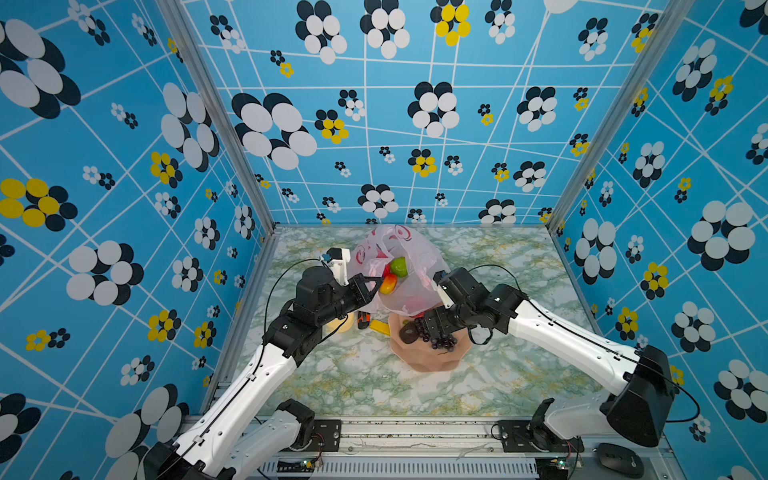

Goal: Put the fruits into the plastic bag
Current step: 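Lower the right gripper over the bowl toward the red apple, then close the right gripper on the red apple in the bowl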

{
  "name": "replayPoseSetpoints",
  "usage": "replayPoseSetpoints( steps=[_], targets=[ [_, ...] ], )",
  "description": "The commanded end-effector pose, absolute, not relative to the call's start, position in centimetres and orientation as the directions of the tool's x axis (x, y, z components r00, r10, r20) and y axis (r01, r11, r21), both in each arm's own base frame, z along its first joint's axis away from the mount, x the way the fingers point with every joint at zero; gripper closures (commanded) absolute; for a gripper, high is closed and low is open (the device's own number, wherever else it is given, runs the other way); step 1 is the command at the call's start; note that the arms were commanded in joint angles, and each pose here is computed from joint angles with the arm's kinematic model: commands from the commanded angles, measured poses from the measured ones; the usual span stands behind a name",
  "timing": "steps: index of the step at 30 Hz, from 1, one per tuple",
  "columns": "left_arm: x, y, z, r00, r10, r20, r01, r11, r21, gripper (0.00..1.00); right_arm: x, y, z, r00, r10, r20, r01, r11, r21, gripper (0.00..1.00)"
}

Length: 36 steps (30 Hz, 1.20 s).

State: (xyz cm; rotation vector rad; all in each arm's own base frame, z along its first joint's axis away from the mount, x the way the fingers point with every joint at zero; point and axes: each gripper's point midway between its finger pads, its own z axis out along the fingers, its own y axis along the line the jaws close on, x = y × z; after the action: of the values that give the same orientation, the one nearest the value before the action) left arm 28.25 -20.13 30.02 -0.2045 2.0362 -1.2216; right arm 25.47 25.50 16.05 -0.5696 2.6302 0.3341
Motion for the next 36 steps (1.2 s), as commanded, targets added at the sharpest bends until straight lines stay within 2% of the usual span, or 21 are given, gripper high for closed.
replayPoseSetpoints(
  steps=[1,17,36],
  targets=[
    [28.2,-20.1,30.3,-0.714,-0.481,-0.509,0.232,0.524,-0.820,1.00,26.8,26.7,16.3,-0.802,-0.369,-0.469,-0.467,0.877,0.110,0.01],
    [28.0,-20.0,30.4,-0.721,-0.475,-0.504,0.224,0.529,-0.818,1.00,30.4,28.4,14.2,-0.781,-0.446,-0.438,-0.509,0.860,0.031,0.01],
    [28.0,-19.8,31.5,-0.700,-0.490,-0.519,0.239,0.524,-0.817,1.00,34.0,30.2,15.4,-0.785,-0.437,-0.439,-0.528,0.842,0.107,0.01]
  ],
)
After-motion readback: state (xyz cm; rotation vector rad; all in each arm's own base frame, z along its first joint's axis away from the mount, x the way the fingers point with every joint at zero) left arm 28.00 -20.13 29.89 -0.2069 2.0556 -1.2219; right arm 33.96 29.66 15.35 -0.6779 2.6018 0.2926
